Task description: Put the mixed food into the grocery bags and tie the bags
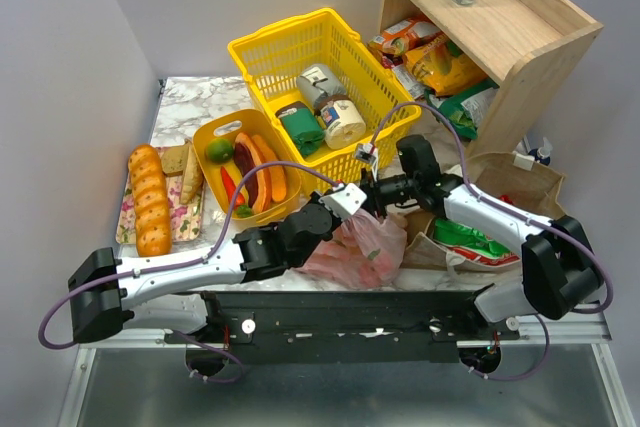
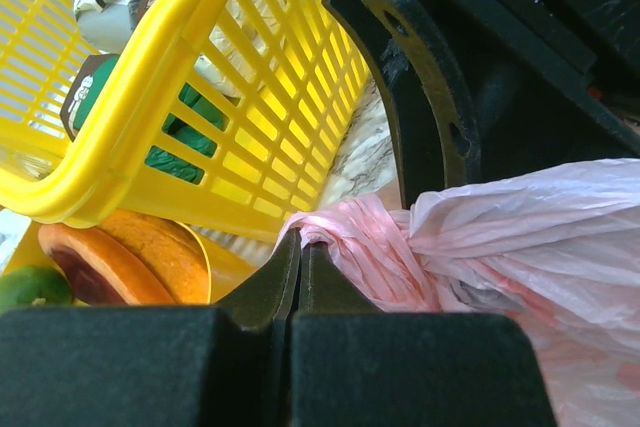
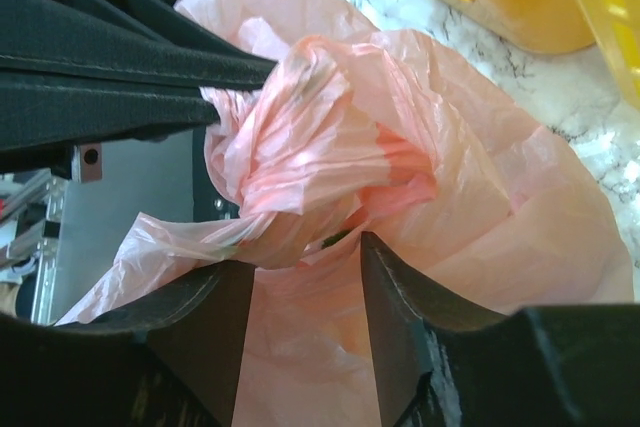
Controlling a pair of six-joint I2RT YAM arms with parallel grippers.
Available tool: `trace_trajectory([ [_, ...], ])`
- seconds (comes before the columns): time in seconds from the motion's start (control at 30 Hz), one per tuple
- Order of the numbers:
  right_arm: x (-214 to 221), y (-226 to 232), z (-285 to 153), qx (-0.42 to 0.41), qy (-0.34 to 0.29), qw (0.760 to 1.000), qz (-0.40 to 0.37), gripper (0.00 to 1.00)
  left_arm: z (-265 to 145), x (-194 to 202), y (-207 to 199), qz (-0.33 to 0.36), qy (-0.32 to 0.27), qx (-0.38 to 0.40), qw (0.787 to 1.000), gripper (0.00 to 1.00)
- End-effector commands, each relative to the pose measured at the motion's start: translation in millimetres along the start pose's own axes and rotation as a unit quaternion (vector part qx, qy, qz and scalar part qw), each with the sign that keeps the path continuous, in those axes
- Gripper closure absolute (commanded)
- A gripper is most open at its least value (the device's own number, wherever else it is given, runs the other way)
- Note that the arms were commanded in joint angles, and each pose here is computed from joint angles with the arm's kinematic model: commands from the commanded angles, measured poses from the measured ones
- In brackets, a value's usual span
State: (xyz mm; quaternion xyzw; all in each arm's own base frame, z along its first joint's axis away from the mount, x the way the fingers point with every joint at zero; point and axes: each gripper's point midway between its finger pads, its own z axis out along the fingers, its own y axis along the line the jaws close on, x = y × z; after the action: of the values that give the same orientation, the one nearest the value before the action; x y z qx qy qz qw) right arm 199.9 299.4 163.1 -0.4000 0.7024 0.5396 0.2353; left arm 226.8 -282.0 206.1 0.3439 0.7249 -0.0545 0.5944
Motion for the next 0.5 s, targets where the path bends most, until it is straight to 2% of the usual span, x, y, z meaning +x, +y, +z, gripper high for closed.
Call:
trace_trajectory([
  [0.0,-11.6,5.9,3.1,-0.001,-0.035,0.999,0.001,0.43,1.7,-0.4,-2.7,-0.041,-0.01,-0.016,0.999,1.0],
  [0.27,-9.7,1.2,6.3,0.016,-0.05,0.999,0.016,0.42,4.0,-2.1,-10.1,-0.076,-0.019,-0.012,0.997,1.0],
  [0.37,-8.7,-0.2,7.3,0.018,-0.051,0.998,0.019,0.48,5.1,-6.0,-10.8,-0.086,-0.023,-0.015,0.996,1.0],
  [0.47,-8.0,-1.6,8.3,0.021,-0.054,0.998,0.026,0.59,6.1,-6.5,-12.4,-0.093,-0.024,-0.015,0.995,1.0],
])
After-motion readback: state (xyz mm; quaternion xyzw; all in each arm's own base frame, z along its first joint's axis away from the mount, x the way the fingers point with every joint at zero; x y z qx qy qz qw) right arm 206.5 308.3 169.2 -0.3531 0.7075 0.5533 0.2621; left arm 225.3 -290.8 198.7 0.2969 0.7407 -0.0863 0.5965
